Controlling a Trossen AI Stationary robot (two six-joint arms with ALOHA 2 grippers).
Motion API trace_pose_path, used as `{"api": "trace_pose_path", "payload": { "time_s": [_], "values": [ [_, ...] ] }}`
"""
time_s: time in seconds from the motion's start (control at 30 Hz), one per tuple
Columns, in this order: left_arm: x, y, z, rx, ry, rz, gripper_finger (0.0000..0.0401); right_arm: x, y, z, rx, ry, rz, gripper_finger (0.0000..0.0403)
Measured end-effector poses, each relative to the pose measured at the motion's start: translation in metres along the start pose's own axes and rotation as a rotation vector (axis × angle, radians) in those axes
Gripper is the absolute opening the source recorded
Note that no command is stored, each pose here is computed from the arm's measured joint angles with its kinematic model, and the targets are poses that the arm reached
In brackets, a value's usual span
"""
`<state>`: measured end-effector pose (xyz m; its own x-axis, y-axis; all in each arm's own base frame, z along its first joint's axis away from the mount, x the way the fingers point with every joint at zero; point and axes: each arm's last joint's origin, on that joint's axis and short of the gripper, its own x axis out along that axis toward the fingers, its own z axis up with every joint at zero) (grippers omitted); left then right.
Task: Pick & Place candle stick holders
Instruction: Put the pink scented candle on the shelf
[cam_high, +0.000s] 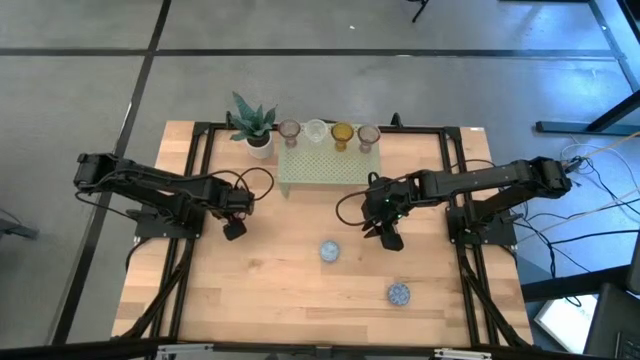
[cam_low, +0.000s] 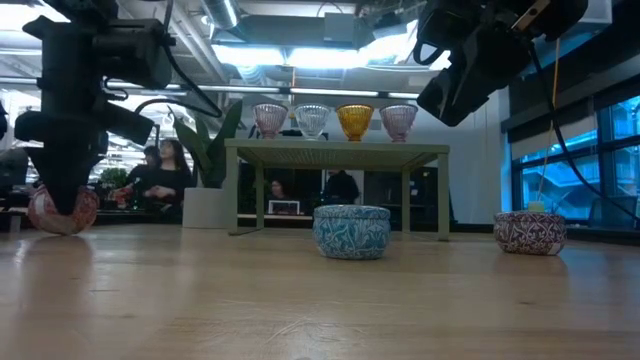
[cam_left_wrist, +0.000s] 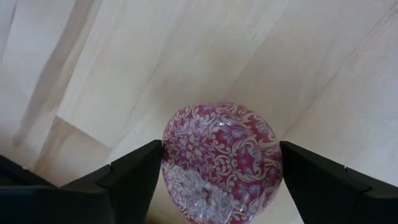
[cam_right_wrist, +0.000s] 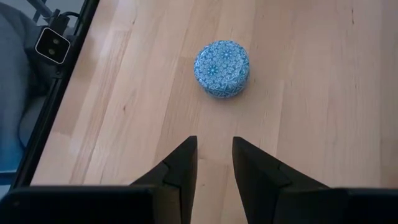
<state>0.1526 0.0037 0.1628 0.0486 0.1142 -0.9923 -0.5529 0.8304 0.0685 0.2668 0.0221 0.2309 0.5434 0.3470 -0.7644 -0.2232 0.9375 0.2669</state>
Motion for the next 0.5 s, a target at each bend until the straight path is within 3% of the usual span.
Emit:
{"api": "trace_pose_path", "payload": {
  "time_s": [0.5],
  "values": [
    [-0.0006,-0.0037,0.0059,-0.011,-0.06,-0.036,0.0278,0.0,0.0001,0.0,-0.001,0.0,0.0,0.0104]
  ]
}}
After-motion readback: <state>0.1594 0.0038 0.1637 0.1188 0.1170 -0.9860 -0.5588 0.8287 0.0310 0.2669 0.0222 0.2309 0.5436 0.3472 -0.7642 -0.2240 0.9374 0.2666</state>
